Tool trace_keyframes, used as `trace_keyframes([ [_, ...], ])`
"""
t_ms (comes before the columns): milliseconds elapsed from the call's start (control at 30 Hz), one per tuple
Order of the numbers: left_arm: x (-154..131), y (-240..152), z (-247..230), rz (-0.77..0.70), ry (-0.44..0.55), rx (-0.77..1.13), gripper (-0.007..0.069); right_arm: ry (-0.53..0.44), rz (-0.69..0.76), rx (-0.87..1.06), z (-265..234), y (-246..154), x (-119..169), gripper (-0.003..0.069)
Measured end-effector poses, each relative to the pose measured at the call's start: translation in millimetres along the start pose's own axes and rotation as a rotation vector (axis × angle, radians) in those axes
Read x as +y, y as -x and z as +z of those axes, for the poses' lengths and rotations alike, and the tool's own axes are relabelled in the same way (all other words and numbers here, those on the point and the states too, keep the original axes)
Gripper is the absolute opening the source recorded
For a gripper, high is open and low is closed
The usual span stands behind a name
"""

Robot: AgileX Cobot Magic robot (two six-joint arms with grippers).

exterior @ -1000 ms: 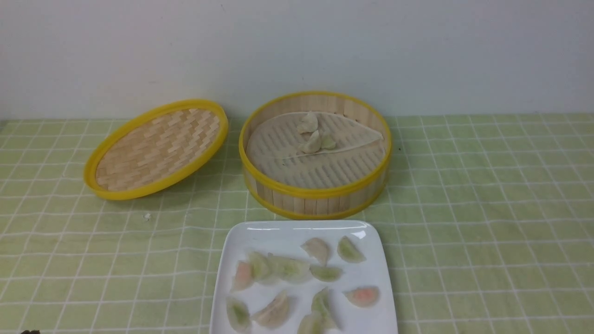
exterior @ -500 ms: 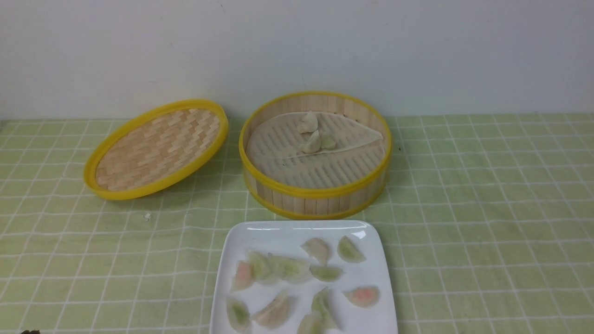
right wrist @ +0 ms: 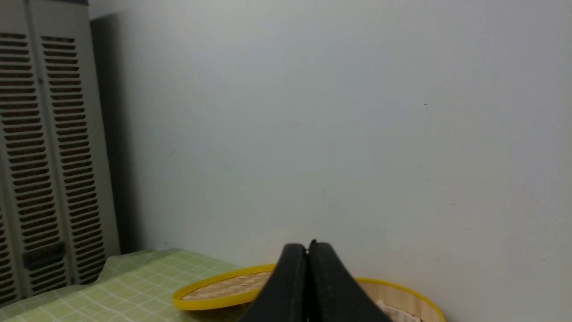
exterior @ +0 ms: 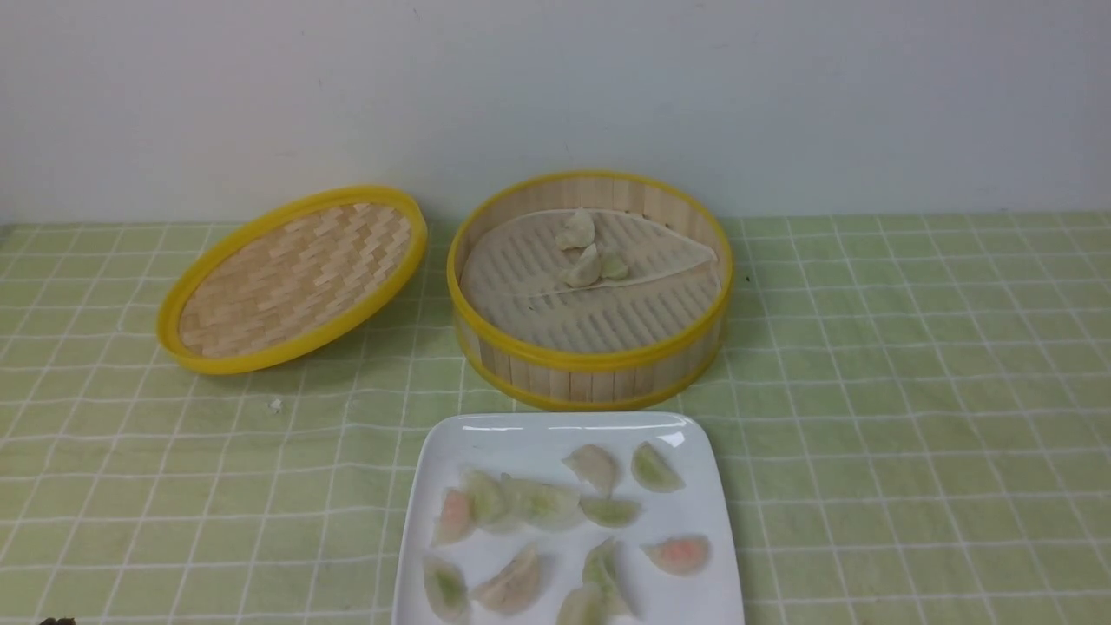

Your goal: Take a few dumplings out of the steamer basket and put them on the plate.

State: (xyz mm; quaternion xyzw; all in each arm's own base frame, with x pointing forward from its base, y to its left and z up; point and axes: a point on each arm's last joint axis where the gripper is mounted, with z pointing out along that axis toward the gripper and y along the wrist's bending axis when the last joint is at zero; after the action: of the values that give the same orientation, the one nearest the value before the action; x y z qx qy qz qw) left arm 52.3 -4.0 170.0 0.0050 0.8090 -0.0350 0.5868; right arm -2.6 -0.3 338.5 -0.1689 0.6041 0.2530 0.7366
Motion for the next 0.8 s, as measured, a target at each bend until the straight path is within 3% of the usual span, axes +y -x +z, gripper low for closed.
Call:
trace_keyframes([
  [133,0.0,0.0,0.0,0.0,0.0,0.0,-0.0006,-0.011,-0.008,0.018,1.5,-4.6,-0.1,-0.0015],
  [367,0.0,0.0,0.0,-0.001,0.0,0.0,-0.0006,-0.316,-0.06,0.164,14.9,-56.5,-11.7,-0.0015],
  [600,0.0,0.0,0.0,-0.001,0.0,0.0,-0.0006,-0.576,-0.053,0.438,12.3,-148.7,-36.6,-0.0015],
  [800,0.0,0.0,0.0,-0.001,0.0,0.0,-0.0006,-0.606,-0.06,0.414,11.8,-162.9,-40.9,-0.0015],
])
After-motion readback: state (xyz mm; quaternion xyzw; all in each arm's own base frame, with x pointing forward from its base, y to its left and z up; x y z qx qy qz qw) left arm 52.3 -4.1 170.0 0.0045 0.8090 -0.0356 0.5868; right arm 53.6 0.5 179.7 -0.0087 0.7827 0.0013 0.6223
